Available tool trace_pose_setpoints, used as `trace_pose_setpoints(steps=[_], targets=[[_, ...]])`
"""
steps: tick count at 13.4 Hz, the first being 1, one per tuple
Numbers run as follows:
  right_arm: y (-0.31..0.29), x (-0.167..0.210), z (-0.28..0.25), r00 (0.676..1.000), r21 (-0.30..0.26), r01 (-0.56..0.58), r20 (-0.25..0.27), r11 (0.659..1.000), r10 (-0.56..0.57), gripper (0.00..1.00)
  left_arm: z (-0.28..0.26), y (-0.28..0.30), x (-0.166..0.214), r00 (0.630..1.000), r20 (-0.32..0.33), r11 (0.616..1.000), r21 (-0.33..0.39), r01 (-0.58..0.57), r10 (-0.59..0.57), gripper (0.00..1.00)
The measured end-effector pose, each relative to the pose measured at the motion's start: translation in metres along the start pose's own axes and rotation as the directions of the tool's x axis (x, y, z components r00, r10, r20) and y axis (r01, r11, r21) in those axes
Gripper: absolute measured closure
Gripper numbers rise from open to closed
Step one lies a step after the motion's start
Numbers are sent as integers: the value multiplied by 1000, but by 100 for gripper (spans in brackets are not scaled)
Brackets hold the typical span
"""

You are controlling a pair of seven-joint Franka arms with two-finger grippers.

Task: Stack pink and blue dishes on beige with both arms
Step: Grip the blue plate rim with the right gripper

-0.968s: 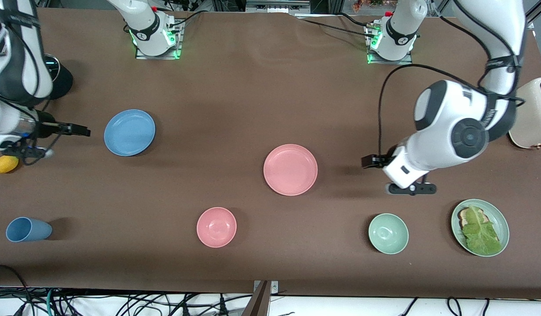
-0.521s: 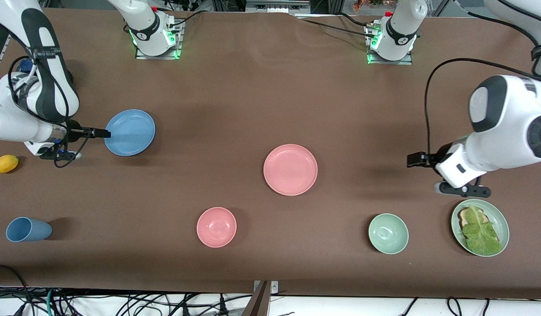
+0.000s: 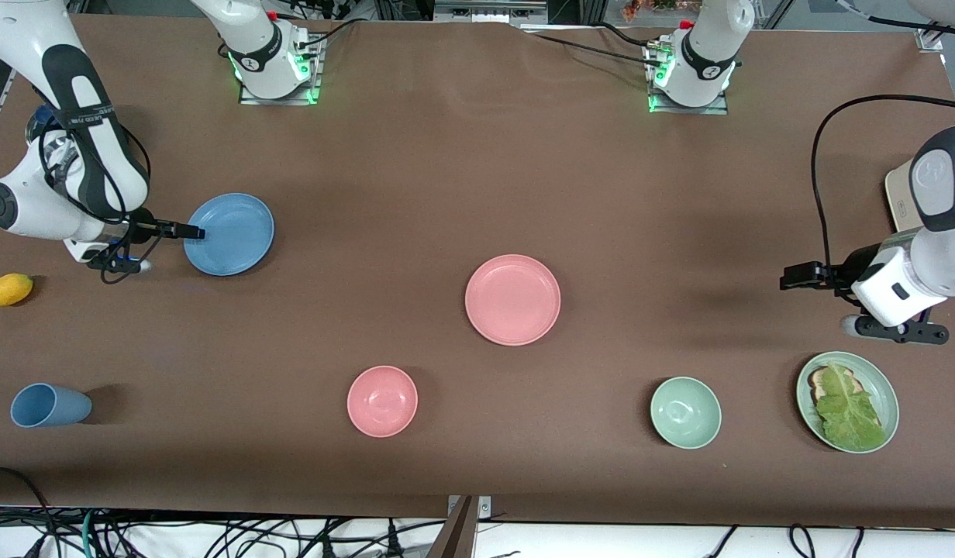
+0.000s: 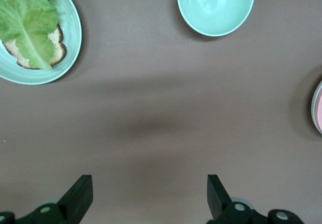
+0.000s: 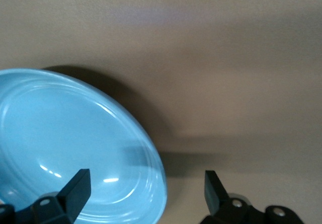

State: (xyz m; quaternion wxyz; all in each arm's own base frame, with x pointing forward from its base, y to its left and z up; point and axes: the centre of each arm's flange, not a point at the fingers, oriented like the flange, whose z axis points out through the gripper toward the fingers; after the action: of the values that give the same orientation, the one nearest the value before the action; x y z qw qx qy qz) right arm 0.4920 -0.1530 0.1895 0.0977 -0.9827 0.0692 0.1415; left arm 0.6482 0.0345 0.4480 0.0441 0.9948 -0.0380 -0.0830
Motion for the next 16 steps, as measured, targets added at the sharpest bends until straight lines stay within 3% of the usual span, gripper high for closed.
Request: trace_pose_setpoints(steps=[2,5,9,10,14,16], targets=[[5,-1,4,1000,29,21,-3,999,-21,6,-22,8,-10,1000,-8,1000,-1,-6,6,0],[25,-5,16,1000,61,23,4,998,-23,43,-73,22,-35,1000,-5,1000,-7,28,-28,0],[26,-5,18,1000,77,25,7,997,-25,86,-115,39,-53,1000,-5,1000,-7,25,-25,0],[24,-6,15,999,87,32,15,996,-33,93,-119,42,-53,1000,-10,1000,-6,22,-22,0],[12,4,-9,997,139,51,45,989,-57,94,-145,45,-68,999,-51,1000,-4,20,-20,0],[-6,20,-37,996,188,72,32,980,-79,94,-156,47,-88,1000,-12,1000,-9,19,-19,0]])
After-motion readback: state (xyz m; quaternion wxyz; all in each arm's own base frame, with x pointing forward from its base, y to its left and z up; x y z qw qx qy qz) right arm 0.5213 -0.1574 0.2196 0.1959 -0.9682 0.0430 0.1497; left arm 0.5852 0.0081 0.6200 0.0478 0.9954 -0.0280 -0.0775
